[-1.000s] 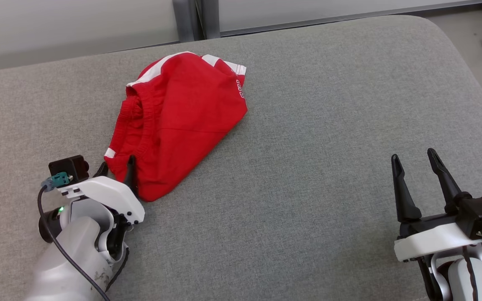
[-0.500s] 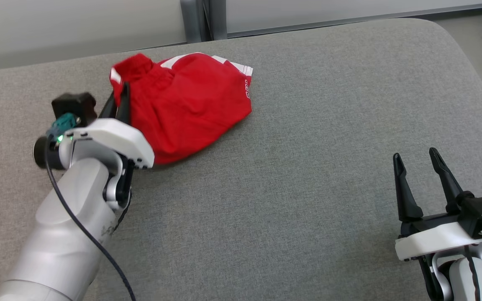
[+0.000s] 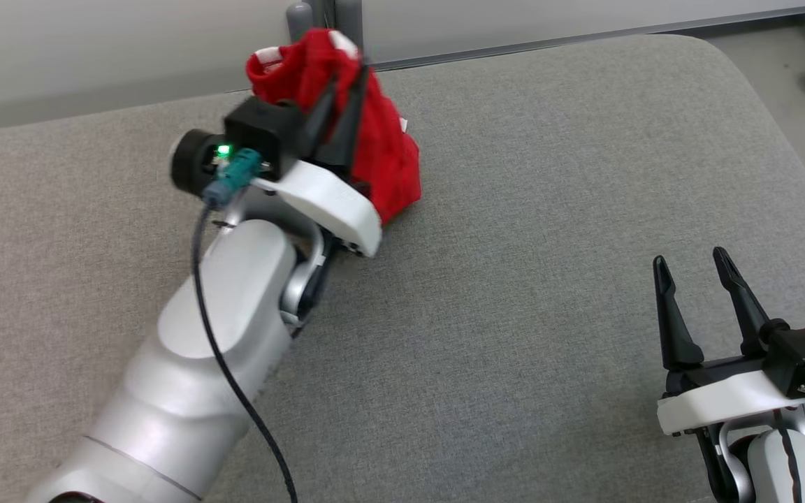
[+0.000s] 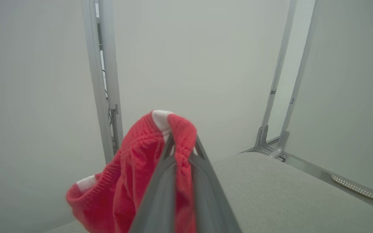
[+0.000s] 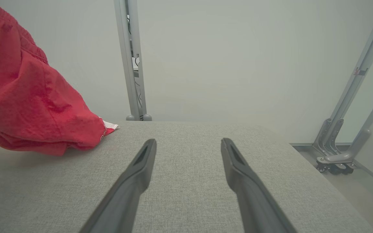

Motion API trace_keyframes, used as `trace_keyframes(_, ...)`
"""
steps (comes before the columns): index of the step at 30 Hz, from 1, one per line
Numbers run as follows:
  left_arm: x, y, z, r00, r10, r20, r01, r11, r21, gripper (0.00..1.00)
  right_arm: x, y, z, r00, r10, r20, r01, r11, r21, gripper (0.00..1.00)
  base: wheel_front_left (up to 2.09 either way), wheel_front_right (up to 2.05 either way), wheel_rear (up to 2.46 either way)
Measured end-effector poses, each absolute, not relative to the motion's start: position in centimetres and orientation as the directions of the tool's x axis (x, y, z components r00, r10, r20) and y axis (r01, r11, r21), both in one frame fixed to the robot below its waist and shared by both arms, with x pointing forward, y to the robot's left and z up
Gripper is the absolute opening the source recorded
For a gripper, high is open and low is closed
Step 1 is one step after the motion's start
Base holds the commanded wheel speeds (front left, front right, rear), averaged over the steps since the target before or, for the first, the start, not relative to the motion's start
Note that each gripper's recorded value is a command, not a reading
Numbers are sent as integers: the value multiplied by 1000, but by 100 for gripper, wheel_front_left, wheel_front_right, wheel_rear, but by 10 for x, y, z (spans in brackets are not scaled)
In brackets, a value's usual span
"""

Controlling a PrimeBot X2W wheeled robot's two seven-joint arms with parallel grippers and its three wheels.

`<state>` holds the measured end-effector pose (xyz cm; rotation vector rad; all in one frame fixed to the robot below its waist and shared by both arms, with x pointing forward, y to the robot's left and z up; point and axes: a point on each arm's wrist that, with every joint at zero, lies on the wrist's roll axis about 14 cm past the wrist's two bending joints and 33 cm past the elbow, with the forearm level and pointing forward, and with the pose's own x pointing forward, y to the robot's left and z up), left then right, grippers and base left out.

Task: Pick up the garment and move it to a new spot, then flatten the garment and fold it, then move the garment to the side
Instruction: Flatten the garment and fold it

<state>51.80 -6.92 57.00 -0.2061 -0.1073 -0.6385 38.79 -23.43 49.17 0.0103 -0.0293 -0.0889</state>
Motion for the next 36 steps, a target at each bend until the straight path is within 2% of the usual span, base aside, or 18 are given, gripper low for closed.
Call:
trace_keyframes(3, 496, -99, 580, 718, -667, 198, 692, 714, -104, 0, 387, -237, 492, 995, -97, 29, 97, 995, 14, 100, 0, 0, 0)
trace_keyframes(7, 469, -115, 554, 657, -742, 132, 753, 653, -77, 0, 387, -238, 491, 994, -102, 28, 101, 995, 15, 100, 0, 0, 0)
trace_keyframes(15, 448, -119, 536, 630, -772, 79, 777, 627, -63, 0, 389, -234, 493, 995, -89, 35, 88, 996, 26, 100, 0, 0, 0)
trace_keyframes(20, 434, -134, 525, 581, -813, 36, 813, 578, -72, 0, 387, -229, 497, 996, -76, 45, 75, 997, 24, 100, 0, 0, 0)
trace_keyframes(30, 412, -175, 460, 457, -873, -173, 871, 478, -113, 0, 361, -266, 502, 981, -187, 42, 187, 982, 7, 100, 0, 0, 0)
trace_keyframes(36, 388, -195, 427, 351, -901, -256, 907, 395, -145, 0, 339, -292, 499, 961, -275, 19, 276, 961, -11, 100, 0, 0, 0)
